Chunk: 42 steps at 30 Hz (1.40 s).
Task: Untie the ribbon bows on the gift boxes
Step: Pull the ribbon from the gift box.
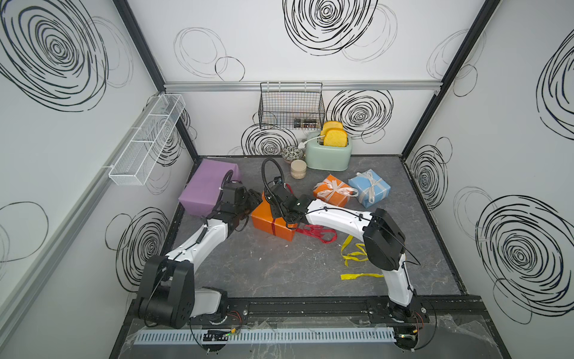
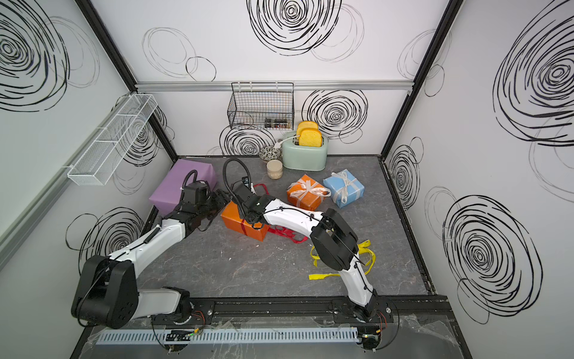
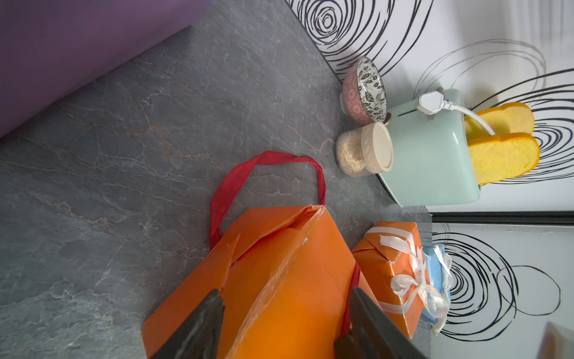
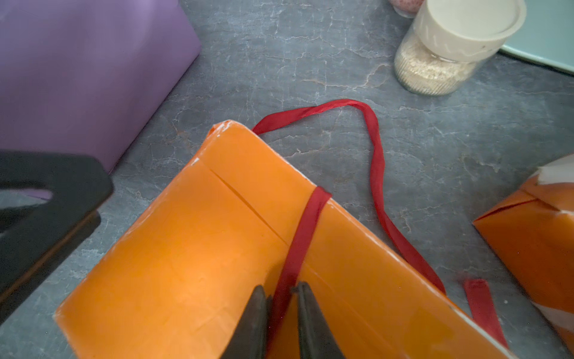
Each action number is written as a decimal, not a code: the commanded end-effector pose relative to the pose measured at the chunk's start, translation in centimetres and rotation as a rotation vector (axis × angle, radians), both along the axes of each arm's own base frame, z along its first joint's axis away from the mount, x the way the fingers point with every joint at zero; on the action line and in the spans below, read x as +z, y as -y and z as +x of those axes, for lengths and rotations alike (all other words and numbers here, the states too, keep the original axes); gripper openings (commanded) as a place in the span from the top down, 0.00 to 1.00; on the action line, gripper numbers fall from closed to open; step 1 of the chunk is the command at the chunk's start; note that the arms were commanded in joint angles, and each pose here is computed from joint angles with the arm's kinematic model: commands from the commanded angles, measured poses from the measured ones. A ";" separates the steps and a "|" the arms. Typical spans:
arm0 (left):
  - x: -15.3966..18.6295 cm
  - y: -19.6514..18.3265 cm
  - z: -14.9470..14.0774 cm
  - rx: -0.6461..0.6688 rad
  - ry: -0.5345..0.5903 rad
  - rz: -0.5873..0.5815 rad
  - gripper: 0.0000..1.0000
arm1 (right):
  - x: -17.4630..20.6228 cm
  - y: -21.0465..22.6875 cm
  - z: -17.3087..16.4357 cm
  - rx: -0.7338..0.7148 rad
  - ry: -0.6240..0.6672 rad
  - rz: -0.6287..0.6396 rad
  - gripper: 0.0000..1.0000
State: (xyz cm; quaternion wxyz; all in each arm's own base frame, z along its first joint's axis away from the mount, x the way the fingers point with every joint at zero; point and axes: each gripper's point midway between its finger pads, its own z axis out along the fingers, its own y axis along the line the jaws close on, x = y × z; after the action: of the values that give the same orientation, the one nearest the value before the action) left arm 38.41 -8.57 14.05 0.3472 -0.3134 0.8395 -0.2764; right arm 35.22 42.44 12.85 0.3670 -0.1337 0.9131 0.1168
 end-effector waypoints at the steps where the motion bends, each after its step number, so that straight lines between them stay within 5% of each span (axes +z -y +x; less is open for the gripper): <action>1: 0.1 -0.4 0.4 0.017 0.010 -0.016 0.32 | -2.5 1.3 -1.0 -0.002 -0.066 -0.026 0.86; 10: 0.0 -0.4 0.4 0.017 0.006 -0.015 0.32 | -0.8 1.9 -1.0 0.030 -0.077 0.110 1.00; 23: -0.2 -0.3 0.4 0.015 -0.003 -0.013 0.31 | 5.5 1.7 -2.1 0.264 -0.203 0.627 1.00; 34: -0.1 -0.1 0.4 0.007 0.001 -0.014 0.31 | 9.5 1.3 -2.6 0.375 -0.243 0.806 1.00; 42: 0.2 -0.2 0.4 0.008 0.007 -0.016 0.30 | 15.3 1.1 -2.2 0.432 -0.155 0.861 1.00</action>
State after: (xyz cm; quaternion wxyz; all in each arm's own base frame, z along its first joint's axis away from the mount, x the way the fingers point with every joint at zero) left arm 38.41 -8.62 13.68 0.3413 -0.3149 0.8412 -0.2769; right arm 32.78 41.29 21.45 0.2416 -0.1272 0.8040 0.5282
